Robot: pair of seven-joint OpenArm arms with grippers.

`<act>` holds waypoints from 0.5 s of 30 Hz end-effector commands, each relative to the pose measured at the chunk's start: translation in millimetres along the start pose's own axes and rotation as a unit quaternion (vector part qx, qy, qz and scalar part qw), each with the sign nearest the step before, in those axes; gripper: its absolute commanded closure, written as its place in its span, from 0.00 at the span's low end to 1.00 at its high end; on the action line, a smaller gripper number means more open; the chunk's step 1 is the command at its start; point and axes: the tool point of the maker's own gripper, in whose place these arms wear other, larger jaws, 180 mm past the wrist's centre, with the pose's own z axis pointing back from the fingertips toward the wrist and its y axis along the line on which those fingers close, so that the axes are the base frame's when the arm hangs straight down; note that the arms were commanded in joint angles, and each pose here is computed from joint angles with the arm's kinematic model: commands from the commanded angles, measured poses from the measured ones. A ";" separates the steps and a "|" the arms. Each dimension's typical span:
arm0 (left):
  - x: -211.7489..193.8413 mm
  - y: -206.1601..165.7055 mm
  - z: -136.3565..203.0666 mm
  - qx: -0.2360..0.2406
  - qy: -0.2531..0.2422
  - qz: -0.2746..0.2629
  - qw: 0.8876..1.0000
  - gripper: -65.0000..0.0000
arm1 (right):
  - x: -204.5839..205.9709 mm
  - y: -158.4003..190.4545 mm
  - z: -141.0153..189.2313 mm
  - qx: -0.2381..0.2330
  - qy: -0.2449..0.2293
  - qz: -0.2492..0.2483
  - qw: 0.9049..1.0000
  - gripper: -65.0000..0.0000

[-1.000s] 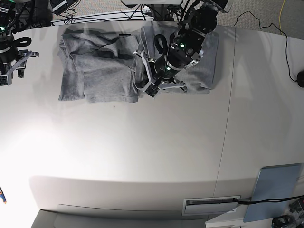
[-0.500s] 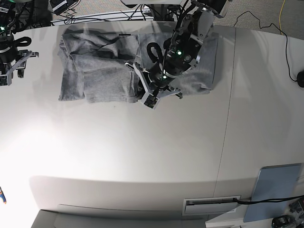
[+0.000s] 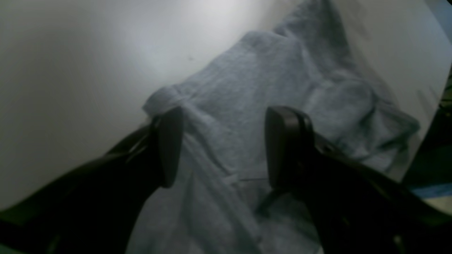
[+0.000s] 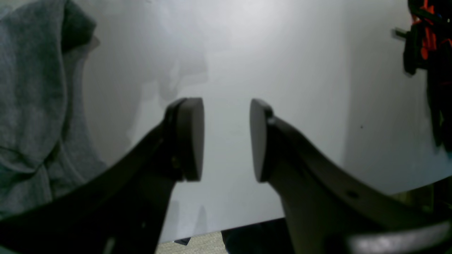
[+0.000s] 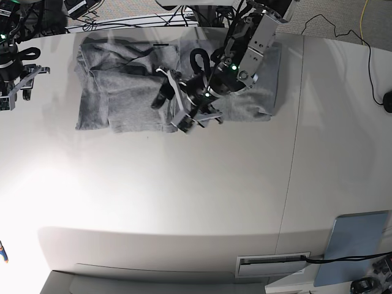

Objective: Fold the T-shirt properly
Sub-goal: 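Release the folded end and lift the left gripper slightly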

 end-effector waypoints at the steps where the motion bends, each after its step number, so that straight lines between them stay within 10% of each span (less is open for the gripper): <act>1: 16.2 5.5 4.6 0.005 -0.027 -0.004 1.000 0.43 | 9.0 -7.0 1.7 -0.007 -0.016 0.006 1.000 0.66; 7: 16.1 41.2 37.8 0.046 -0.032 -0.005 0.998 0.43 | -17.9 9.3 -15.1 0.072 0.011 -0.061 0.996 0.66; 15: -23.3 32.0 66.0 0.025 0.003 0.004 1.000 0.43 | -21.8 44.9 -30.4 0.202 0.039 -0.113 0.972 0.42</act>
